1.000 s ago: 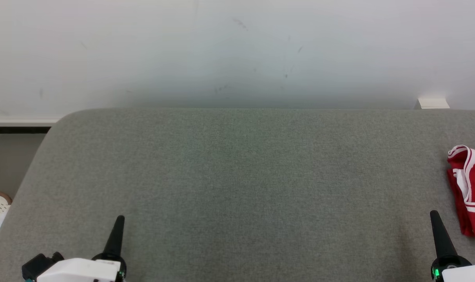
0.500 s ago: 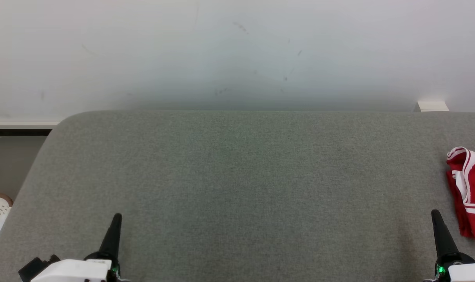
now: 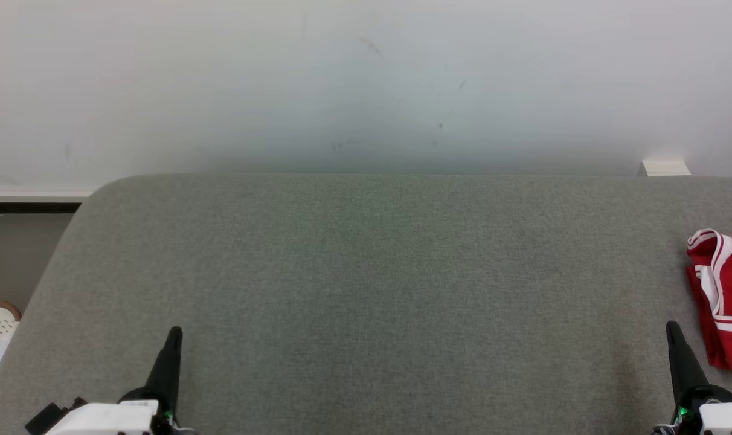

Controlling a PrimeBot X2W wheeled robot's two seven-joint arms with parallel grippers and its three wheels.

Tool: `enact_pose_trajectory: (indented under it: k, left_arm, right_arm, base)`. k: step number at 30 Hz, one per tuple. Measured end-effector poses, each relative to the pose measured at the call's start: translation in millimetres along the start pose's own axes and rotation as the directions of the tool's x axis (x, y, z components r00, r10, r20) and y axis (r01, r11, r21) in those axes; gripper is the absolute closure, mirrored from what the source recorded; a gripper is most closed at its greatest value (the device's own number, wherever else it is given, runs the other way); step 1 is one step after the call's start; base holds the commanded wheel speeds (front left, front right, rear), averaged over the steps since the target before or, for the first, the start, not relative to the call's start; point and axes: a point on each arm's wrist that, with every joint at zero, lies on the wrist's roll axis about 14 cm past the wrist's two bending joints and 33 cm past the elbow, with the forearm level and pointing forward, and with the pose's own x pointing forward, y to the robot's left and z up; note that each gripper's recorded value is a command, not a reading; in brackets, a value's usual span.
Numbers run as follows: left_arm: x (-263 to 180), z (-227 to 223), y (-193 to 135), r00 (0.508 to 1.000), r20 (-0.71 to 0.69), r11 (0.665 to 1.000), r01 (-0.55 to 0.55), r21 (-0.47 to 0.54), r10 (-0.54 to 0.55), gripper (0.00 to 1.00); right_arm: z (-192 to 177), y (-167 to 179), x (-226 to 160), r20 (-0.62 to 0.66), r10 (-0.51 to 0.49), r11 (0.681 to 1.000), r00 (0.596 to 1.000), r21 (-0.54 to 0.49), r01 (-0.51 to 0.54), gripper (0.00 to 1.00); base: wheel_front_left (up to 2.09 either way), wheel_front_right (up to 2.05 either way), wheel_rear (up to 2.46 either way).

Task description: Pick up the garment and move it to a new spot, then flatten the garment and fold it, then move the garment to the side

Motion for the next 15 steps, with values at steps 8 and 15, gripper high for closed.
enact_pose_trajectory:
  k: [8,15]
  left_arm:
    - [-0.3,2.6,-4.2,1.000,0.006,0.998,0.022,-0.054,-0.021,1.00]
    - [-1.0,4.5,-7.4,0.999,0.012,0.994,0.040,-0.103,-0.039,1.00]
  right_arm:
    - [0.6,1.2,1.1,0.002,0.005,0.998,1.000,0.058,-0.005,1.00]
    - [1.8,3.1,2.2,0.007,0.011,0.995,1.000,0.102,-0.012,1.00]
  base:
    - [0.00,0.00,0.00]
    - [0.00,0.00,0.00]
